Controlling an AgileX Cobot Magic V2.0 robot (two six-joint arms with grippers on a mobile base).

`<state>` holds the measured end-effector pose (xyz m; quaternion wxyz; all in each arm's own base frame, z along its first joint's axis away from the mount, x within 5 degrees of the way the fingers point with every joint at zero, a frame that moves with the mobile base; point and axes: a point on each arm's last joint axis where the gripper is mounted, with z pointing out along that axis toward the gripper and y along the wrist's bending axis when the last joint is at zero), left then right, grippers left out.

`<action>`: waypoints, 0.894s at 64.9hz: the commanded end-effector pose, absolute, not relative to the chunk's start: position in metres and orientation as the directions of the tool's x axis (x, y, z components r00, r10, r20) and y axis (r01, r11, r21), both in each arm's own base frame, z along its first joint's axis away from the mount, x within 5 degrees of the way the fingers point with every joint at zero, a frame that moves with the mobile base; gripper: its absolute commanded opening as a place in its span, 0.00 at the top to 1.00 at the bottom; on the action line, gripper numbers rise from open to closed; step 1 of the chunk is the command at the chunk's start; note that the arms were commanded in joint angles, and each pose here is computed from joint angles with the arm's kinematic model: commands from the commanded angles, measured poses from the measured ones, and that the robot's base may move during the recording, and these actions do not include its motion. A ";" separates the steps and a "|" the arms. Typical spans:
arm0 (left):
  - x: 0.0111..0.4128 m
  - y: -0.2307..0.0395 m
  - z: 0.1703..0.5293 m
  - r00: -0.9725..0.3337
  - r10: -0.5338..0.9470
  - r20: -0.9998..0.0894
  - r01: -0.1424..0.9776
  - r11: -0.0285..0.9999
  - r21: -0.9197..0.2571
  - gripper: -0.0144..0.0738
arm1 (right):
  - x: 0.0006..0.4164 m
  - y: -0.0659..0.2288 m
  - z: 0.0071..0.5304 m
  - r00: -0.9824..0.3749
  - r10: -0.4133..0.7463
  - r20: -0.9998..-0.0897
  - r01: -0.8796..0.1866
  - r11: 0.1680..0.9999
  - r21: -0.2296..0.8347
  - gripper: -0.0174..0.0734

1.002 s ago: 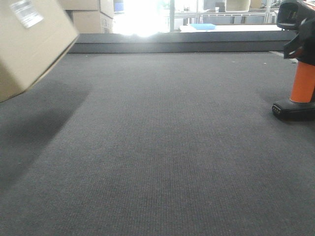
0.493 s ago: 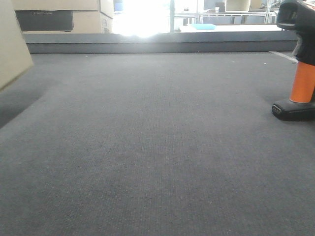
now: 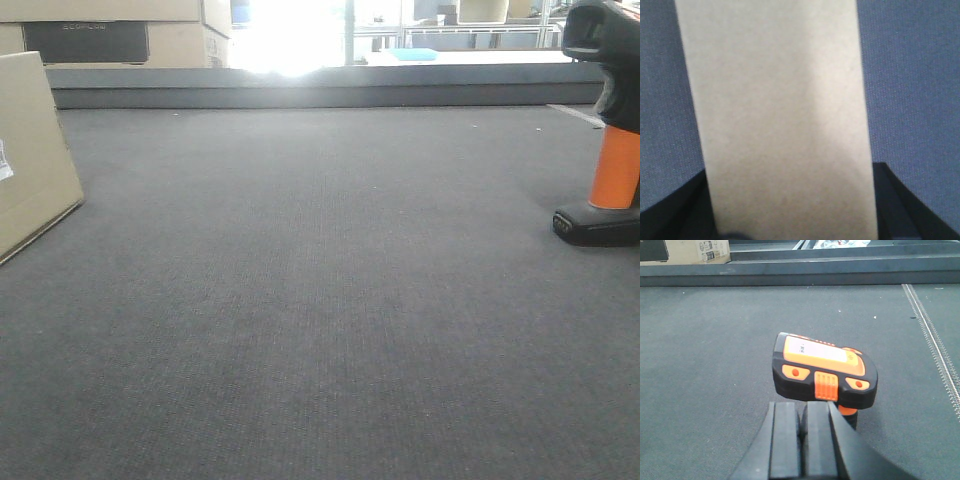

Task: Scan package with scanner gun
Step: 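Lower the tan box onto the table with the left gripper, then open both grippers and withdraw them from the box and scanner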

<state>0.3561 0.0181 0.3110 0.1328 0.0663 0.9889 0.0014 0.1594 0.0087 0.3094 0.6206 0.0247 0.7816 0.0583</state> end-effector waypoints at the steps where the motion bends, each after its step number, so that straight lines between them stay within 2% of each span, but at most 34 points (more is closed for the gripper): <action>1: 0.357 0.018 0.311 -0.954 0.131 -0.269 0.130 0.991 0.022 0.46 | 0.159 0.008 0.312 -0.209 0.097 -0.973 -0.036 0.994 0.107 0.98; 8: 0.356 0.018 0.312 -0.953 0.131 -0.274 0.130 0.991 0.023 0.12 | 0.159 0.008 0.312 -0.207 0.097 -0.973 -0.036 0.994 0.107 0.98; 17: 0.348 0.018 0.327 -0.941 0.132 -0.313 0.129 0.991 0.031 0.23 | 0.159 0.008 0.312 -0.205 0.097 -0.974 -0.036 0.994 0.107 0.98; 34: 0.303 0.014 0.390 -0.863 0.132 -0.487 0.121 0.991 0.054 0.25 | 0.159 0.008 0.312 -0.208 0.054 -0.977 -0.042 0.997 0.064 0.98; 37: 0.291 0.012 0.403 -0.840 0.130 -0.526 0.121 0.991 0.051 0.28 | 0.159 0.008 0.311 -0.214 0.044 -0.976 -0.044 0.998 0.055 0.98; 42: 0.274 0.010 0.415 -0.817 0.124 -0.563 0.124 0.992 0.039 0.39 | 0.158 0.008 0.309 -0.237 0.043 -0.971 -0.046 0.997 0.055 0.98; 50: 0.248 0.006 0.425 -0.754 0.111 -0.647 0.122 0.992 0.028 0.65 | 0.155 0.009 0.307 -0.264 0.041 -0.964 -0.050 0.997 0.056 0.98; 58: 0.222 0.004 0.422 -0.665 0.100 -0.740 0.105 0.994 0.040 0.89 | 0.143 0.008 0.308 -0.230 0.043 -0.972 -0.052 0.997 0.056 0.98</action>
